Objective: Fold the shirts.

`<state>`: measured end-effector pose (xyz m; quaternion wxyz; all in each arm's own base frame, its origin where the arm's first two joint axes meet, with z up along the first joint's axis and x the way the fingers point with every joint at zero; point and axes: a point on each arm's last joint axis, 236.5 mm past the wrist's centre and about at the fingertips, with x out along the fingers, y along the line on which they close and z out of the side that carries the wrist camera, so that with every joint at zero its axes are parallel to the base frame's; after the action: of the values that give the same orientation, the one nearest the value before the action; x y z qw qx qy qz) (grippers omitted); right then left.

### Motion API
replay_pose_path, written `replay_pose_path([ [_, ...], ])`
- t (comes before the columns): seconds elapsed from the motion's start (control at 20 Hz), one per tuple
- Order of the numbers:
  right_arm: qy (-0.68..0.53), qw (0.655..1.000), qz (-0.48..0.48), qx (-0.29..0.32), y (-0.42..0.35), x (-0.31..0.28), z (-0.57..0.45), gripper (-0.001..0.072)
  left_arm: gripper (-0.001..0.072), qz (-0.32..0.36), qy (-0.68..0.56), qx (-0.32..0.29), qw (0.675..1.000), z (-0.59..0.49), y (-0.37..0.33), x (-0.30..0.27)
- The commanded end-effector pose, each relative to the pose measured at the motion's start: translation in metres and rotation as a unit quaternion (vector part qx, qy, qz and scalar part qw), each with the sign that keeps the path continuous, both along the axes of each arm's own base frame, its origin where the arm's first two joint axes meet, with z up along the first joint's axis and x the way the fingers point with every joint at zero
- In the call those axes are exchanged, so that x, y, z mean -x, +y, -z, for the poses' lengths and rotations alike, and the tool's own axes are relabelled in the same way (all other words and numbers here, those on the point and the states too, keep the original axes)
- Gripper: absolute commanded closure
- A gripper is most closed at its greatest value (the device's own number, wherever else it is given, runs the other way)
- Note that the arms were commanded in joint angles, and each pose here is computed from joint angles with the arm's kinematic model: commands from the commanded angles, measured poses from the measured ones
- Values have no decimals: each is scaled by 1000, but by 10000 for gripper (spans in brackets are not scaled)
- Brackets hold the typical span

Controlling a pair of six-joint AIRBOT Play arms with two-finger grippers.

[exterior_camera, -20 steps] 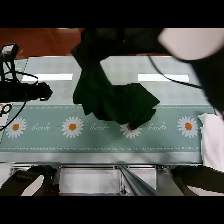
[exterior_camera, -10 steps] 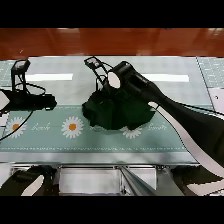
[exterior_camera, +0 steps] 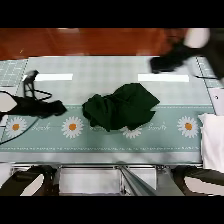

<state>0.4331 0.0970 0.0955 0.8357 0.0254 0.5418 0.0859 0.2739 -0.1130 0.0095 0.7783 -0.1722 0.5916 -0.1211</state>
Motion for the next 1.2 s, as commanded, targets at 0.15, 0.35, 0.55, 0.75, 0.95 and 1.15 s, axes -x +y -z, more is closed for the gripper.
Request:
replay_pose_path([
  [0.15,72,979,149,-119,-99,81,73,308,200,32,31,234,971,25,-102,-5],
  [0.35,91,977,156,-116,-109,101,96,308,200,13,65,227,972,62,-114,-21],
  [0.55,122,968,167,-140,-100,102,124,308,549,58,88,215,971,86,-148,-25],
  [0.75,158,953,160,-202,-76,95,146,308,692,86,68,229,967,67,-143,-37],
  [0.95,178,923,162,-301,-43,75,168,308,692,88,68,246,963,52,-130,-37],
  [1.15,192,911,180,-316,-41,67,194,308,692,96,57,250,962,42,-130,-37],
])
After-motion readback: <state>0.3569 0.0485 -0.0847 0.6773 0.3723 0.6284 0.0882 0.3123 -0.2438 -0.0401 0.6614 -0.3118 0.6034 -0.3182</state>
